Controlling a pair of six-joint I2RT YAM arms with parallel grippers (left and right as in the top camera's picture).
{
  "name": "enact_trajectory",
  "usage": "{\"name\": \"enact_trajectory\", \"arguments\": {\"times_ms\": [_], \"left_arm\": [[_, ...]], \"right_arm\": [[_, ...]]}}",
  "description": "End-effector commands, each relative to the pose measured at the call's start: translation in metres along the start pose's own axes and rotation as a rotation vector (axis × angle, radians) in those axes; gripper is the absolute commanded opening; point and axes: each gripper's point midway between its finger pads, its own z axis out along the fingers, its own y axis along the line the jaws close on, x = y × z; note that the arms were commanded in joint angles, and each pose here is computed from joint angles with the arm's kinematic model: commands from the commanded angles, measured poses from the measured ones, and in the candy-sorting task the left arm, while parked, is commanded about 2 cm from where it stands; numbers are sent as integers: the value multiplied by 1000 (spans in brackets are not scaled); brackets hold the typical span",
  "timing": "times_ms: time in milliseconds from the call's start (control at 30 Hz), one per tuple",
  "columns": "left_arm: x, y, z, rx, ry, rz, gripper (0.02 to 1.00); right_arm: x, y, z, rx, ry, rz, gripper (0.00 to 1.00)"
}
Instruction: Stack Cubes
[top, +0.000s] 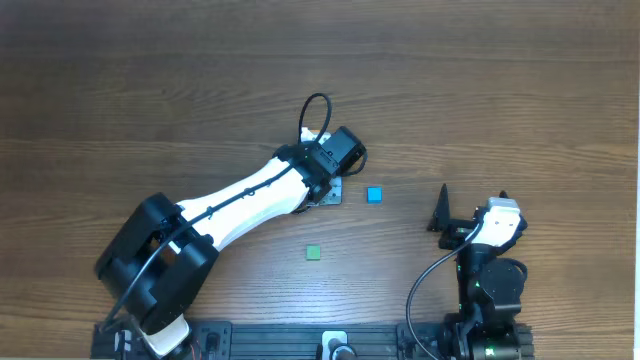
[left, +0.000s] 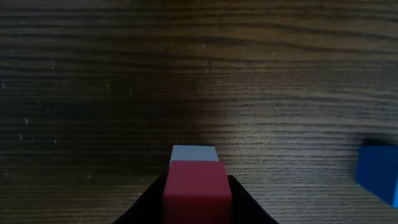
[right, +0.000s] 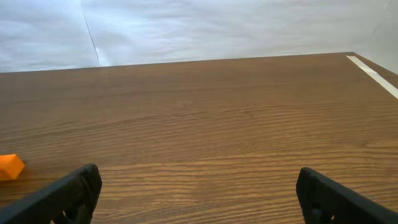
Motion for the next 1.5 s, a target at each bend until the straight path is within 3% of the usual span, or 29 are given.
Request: {"name": "enact_trajectory", "arguments": {"times_ms": [33, 267, 467, 733, 867, 1033, 1200, 1500], "left_arm": [[-10, -7, -14, 29, -37, -18, 314], [-10, -6, -14, 24, -36, -17, 345], [-14, -5, -15, 20, -54, -21, 549], [-71, -13, -53, 42, -161, -71, 638], [-107, -13, -65, 27, -186, -85, 649], [-134, -13, -41, -4, -163, -77, 649], [-130, 1, 2, -31, -75, -107, 645], [-120, 4, 38, -35, -4, -117, 625]], "right_arm": [[2, -1, 0, 2, 3, -4, 991], [2, -1, 0, 2, 3, -4, 993], [2, -1, 0, 2, 3, -4, 991], [2, -1, 0, 2, 3, -4, 993], [2, -1, 0, 2, 3, -4, 993], [3, -1, 0, 2, 3, -4, 993], [2, -1, 0, 2, 3, -4, 991], [2, -1, 0, 2, 3, -4, 985]]}}
